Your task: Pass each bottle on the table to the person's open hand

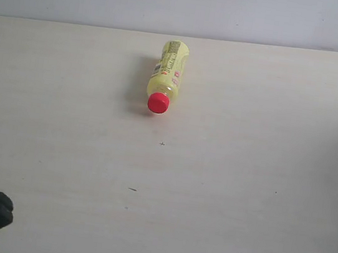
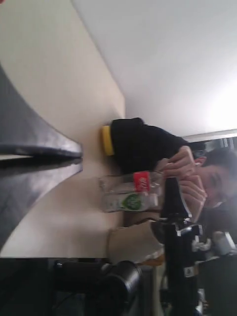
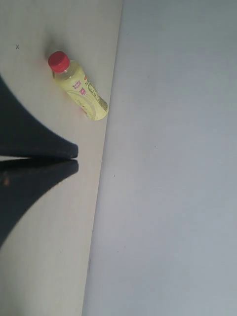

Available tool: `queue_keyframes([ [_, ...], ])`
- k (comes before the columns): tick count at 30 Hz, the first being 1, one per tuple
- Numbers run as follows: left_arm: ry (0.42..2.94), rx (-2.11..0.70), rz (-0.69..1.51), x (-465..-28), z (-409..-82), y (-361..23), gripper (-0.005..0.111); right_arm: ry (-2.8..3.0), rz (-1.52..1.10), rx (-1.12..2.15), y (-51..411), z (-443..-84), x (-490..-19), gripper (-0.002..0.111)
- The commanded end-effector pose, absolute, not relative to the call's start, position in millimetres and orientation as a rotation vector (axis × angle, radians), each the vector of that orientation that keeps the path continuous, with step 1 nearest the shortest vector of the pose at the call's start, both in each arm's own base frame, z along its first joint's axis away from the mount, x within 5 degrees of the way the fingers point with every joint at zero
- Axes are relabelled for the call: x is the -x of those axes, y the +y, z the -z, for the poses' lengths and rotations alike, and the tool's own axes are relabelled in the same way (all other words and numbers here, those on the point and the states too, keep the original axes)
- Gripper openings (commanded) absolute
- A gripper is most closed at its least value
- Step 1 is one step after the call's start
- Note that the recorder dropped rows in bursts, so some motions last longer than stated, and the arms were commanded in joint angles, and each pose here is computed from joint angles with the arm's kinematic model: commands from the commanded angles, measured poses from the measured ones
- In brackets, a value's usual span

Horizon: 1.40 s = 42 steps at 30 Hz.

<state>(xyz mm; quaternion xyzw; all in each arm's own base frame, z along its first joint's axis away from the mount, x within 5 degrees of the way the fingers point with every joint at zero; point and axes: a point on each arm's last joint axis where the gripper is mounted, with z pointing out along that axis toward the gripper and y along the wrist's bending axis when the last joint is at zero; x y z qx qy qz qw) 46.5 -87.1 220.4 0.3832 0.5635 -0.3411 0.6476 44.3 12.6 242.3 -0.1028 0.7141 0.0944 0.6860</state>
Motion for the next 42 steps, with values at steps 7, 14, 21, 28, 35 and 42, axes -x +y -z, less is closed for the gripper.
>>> queue_keyframes([
  [7,1.351,-0.875,0.788,-41.6,-214.7,-77.5,0.000,1.597,-0.209,0.228,12.6,-240.9,-44.5,0.000],
  [14,1.299,-0.882,0.786,-39.4,-217.9,-76.1,0.000,1.597,-0.209,0.228,12.6,-240.9,-44.5,0.000],
  [21,1.310,-0.843,0.665,-47.0,-217.7,-71.7,0.000,1.597,-0.209,0.228,12.6,-240.9,-44.5,0.000],
  [28,1.424,-0.541,0.500,-67.2,-219.3,-53.1,0.000,1.597,-0.209,0.228,12.6,-240.9,-44.5,0.000],
  [35,1.480,-0.146,0.355,-81.7,-221.6,-25.7,0.000,1.597,-0.209,0.228,12.6,-240.9,-44.5,0.000],
  [42,1.474,0.012,0.342,-83.9,-221.7,-15.8,0.000,1.597,-0.209,0.228,12.6,-240.9,-44.5,0.000],
])
